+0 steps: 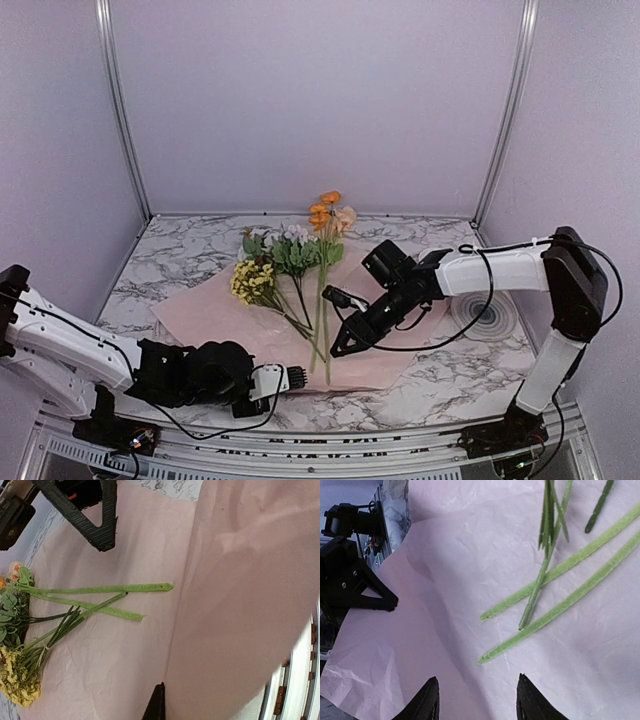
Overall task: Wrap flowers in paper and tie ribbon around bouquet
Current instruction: Fold the bottom corner of the flattened wrapping paper at the center of the board.
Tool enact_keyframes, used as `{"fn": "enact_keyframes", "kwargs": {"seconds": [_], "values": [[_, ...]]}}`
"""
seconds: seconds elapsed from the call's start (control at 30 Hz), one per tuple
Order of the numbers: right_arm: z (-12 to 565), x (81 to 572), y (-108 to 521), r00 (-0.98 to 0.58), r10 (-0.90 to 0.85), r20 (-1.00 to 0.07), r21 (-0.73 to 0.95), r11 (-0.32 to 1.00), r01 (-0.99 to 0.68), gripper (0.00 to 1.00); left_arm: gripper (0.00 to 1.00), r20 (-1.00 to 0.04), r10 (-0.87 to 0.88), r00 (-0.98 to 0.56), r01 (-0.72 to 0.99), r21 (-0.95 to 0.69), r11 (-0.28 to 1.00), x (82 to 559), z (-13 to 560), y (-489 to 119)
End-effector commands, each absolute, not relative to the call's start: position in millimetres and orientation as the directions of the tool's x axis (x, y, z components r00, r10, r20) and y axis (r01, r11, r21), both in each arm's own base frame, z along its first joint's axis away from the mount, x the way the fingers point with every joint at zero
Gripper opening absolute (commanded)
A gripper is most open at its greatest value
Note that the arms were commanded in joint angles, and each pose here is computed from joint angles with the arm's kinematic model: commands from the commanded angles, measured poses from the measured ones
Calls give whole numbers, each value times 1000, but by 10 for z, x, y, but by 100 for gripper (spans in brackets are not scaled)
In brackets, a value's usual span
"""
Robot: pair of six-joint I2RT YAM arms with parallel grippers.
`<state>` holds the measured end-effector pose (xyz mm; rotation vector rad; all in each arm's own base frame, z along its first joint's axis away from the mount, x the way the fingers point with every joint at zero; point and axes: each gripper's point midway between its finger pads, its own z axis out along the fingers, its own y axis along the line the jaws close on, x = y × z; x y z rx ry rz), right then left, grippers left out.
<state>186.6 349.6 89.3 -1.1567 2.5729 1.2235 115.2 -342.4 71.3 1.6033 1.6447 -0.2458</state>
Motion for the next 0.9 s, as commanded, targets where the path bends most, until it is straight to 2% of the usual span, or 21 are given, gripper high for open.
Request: {"fn": "enact_keyframes", "kwargs": {"seconds": [0.0,0.13,0.3,0.37,0.47,0.57,0.77,0.87], "values": [[692,2099,3484,-764,-552,-335,661,440,-607,49,0,-729,685,3,933,248,259,1255,801,-3433],[429,2281,3312,-807,-522,-276,634,532,-561,46,0,-727,683,-67,929,205,308,1381,728,-3373],[149,2276,3145,-829,-525,-195,608,598,-522,45,0,-730,666,-154,903,169,394,1602,689,-3282],[167,2299,3103,-831,-521,-197,603,604,-522,45,0,-731,658,-183,892,158,424,1690,673,-3236],[450,2412,3140,-818,-502,-281,616,560,-555,46,0,-724,660,-202,882,159,444,1776,636,-3194],[856,2562,3200,-780,-473,-410,596,508,-622,51,0,-714,668,-212,877,163,452,1831,589,-3167],[1287,2640,3232,-715,-421,-559,546,462,-699,66,0,-720,669,-186,885,173,432,1875,624,-3249],[1512,2502,3311,-680,-392,-620,586,346,-733,72,0,-722,670,-175,888,178,424,1907,648,-3292]]}}
